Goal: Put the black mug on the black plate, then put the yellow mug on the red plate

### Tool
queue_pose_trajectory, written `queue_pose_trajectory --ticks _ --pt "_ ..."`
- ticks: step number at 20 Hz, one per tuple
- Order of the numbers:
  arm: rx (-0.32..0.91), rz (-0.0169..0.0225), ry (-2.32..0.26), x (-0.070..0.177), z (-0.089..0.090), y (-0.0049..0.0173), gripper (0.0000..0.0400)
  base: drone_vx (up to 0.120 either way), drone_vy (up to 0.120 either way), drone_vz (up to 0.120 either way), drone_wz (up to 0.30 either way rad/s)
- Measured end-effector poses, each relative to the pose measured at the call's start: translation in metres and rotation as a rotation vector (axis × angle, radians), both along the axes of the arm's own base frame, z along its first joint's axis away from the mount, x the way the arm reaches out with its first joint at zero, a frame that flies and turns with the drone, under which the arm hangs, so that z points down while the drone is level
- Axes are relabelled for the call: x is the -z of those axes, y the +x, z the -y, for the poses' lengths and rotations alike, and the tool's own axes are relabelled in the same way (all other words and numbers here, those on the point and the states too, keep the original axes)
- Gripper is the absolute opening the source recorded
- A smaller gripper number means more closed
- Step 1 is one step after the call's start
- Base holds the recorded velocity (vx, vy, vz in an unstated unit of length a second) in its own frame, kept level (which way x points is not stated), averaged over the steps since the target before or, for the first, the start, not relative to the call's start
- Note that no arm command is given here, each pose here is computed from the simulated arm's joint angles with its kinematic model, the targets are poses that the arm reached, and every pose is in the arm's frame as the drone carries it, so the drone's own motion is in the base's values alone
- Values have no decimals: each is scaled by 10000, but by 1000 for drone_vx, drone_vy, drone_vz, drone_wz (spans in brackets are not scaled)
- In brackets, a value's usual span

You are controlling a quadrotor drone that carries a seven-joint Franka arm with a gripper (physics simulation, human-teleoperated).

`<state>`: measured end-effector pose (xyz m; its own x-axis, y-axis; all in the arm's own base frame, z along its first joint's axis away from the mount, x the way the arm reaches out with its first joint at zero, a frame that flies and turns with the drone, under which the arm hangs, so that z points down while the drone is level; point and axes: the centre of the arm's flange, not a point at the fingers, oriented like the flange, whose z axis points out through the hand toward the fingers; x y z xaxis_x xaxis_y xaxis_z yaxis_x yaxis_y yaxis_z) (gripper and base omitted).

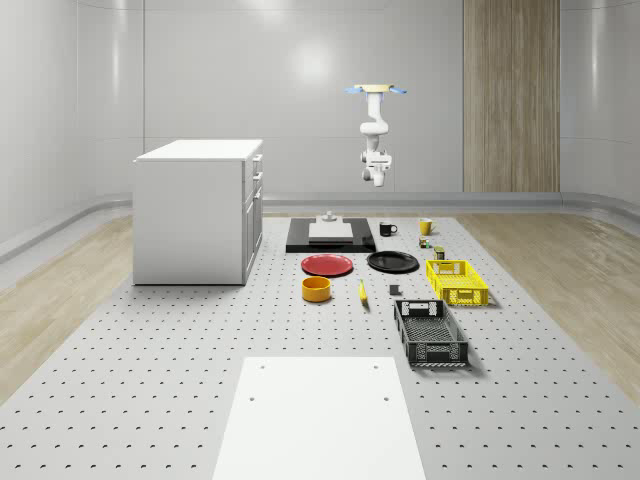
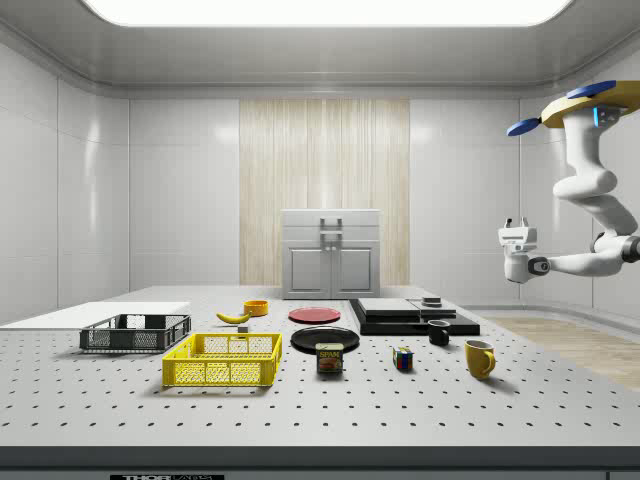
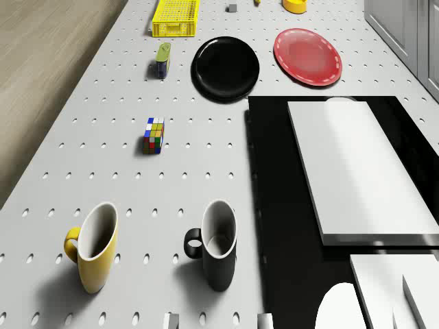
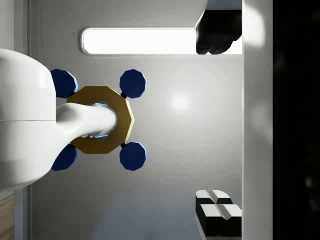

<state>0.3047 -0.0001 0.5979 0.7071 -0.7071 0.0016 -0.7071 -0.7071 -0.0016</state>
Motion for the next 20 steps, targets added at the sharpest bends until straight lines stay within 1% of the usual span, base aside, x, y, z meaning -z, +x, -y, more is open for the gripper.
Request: queue_pose_trajectory --ticks 1,2,3,5,8,9,14,20 --pt "0 8 0 -77 0 -15 400 0 0 0 0" --pt "0 16 0 -153 1 -26 400 0 0 0 0" --pt "0 24 0 -226 1 -32 400 0 0 0 0" --pt "0 40 0 -365 1 -37 400 0 0 0 0" --pt "0 63 0 -557 1 -29 400 0 0 0 0" --pt "0 71 0 -613 0 -25 400 80 0 0 0" --pt "0 110 0 -810 0 -10 400 120 0 0 0" --pt "0 156 -1 -902 0 -5 400 120 0 0 0"
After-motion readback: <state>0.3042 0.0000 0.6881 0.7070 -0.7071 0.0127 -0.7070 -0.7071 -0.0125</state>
